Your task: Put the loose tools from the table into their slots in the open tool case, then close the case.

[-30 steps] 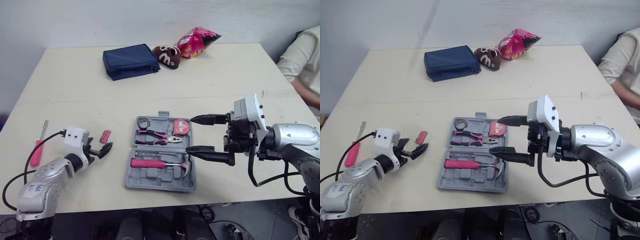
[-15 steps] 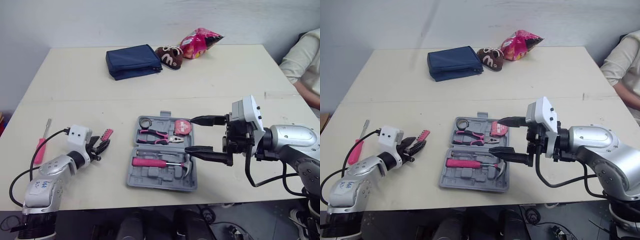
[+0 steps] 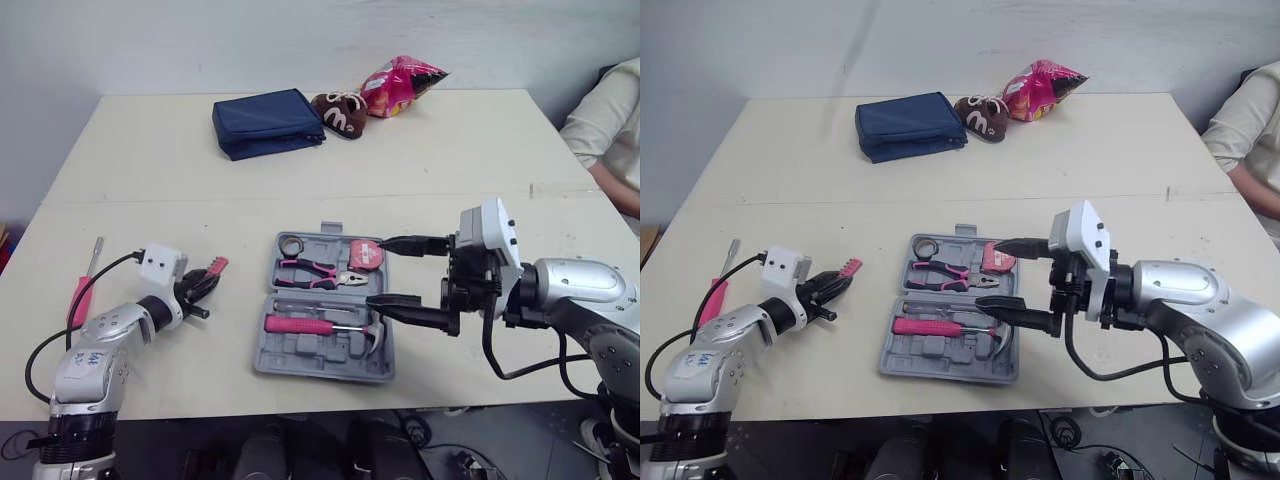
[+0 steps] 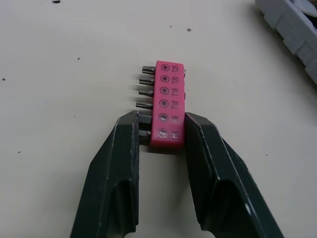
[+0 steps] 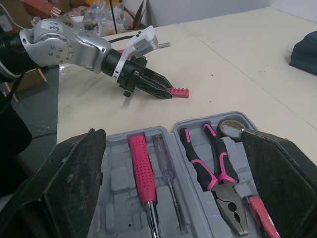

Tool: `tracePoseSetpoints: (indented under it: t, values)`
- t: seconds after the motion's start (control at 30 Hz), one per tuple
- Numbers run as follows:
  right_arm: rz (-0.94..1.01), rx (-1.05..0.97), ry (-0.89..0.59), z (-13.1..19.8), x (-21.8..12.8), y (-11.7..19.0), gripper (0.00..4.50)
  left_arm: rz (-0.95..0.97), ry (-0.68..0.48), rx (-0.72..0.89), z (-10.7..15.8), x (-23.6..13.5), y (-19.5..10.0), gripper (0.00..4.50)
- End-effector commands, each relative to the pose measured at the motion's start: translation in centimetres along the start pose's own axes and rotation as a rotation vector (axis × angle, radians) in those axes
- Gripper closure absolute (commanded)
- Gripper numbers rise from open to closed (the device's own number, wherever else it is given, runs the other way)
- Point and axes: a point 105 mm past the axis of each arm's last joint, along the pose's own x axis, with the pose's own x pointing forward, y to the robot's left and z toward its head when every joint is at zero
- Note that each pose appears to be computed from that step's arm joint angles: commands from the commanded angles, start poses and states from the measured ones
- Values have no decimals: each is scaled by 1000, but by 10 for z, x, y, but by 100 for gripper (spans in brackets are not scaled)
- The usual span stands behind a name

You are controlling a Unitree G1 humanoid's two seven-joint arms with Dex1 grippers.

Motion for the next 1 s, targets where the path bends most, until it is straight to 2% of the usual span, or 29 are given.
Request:
tracePoseSetpoints:
  t: [0.03,0.1,0.17,0.27,0.37,0.5,0.7,0.87,1.0]
  values:
    - [9,-44,-14,8,-2,7,0,-57,-5,68,14,-12,-2,385]
    - [16,-42,-3,6,-3,8,0,-125,-27,136,32,-19,-8,385]
    - [36,-36,21,2,-5,11,0,-293,-28,260,50,-28,-29,385]
    - [68,-29,60,-5,-8,15,0,-506,4,403,62,-38,-57,385]
    - [112,-24,105,-14,-9,21,0,-681,47,497,62,-44,-81,385]
    - [151,-9,121,-19,-6,29,0,-879,164,617,45,-54,-108,385]
    - [161,0,140,-25,-3,33,0,-966,261,688,27,-53,-120,385]
    - [169,-2,155,-29,-2,34,0,-919,332,775,14,-42,-106,385]
    - [165,-1,160,-30,-2,33,0,-918,346,796,15,-40,-100,385]
